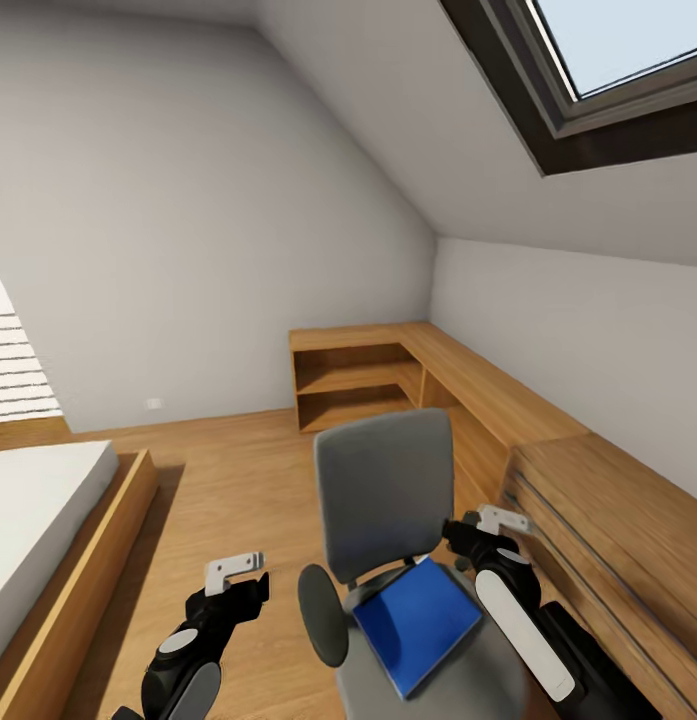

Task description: In the bedroom, organize the workspace by keeping the computer under the desk, ensuring the monitor is on the desk, placing the keyboard on the desk next to the monitor, placing the mouse on the desk next to the keyboard, moving the folder from the swivel chair onto the desk next to the mouse, stacking the notebook on top of the folder with the pen on top of the notebook, and positioning the swivel chair next to the desk.

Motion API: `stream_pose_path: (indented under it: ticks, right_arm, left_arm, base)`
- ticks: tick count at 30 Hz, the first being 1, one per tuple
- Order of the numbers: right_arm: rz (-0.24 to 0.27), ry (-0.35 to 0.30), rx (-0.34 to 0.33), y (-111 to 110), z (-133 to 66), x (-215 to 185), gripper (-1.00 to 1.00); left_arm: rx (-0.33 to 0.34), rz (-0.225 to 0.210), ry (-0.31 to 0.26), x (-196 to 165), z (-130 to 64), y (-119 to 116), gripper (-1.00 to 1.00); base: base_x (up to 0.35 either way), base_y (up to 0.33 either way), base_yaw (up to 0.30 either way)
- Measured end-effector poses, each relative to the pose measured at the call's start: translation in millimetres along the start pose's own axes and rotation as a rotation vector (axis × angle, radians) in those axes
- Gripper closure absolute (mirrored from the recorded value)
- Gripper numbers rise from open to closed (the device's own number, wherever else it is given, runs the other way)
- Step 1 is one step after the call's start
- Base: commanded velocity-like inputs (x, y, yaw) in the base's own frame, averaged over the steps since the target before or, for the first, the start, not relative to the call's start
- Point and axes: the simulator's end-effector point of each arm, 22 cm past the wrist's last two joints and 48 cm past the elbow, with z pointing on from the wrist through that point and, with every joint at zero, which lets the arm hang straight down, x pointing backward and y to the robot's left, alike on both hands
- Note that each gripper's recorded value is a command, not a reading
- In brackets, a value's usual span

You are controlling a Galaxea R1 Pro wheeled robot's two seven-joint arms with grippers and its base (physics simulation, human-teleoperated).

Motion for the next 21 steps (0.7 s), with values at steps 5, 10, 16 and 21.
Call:
stream_pose_path:
  ticks: [5, 10, 16, 21]
  right_arm:
    - [-0.003, -0.004, 0.002, -0.5, 0.0, -0.8, -1.0]
    - [-0.004, -0.002, -0.002, -0.5, 0.6, -0.3, -1.0]
    - [-0.052, 0.007, -0.031, 15.3, 1.2, 15.7, -1.0]
    - [-0.05, 0.003, -0.033, 16.9, 5.0, 20.4, -1.0]
  left_arm:
    - [-0.004, -0.008, -0.004, -2.7, 0.1, 2.4, -1.0]
    - [-0.011, -0.037, -0.035, -17.5, -2.6, 8.8, -1.0]
    - [-0.093, -0.117, -0.056, -30.4, 6.7, 54.0, -1.0]
    - [-0.144, -0.178, -0.061, -33.1, 13.1, 85.3, -1.0]
  base:
    - [0.0, 0.0, 0.243]
    - [0.0, 0.0, 0.041]
    - [0.0, 0.0, 0.0]
    - [0.0, 0.0, 0.0]
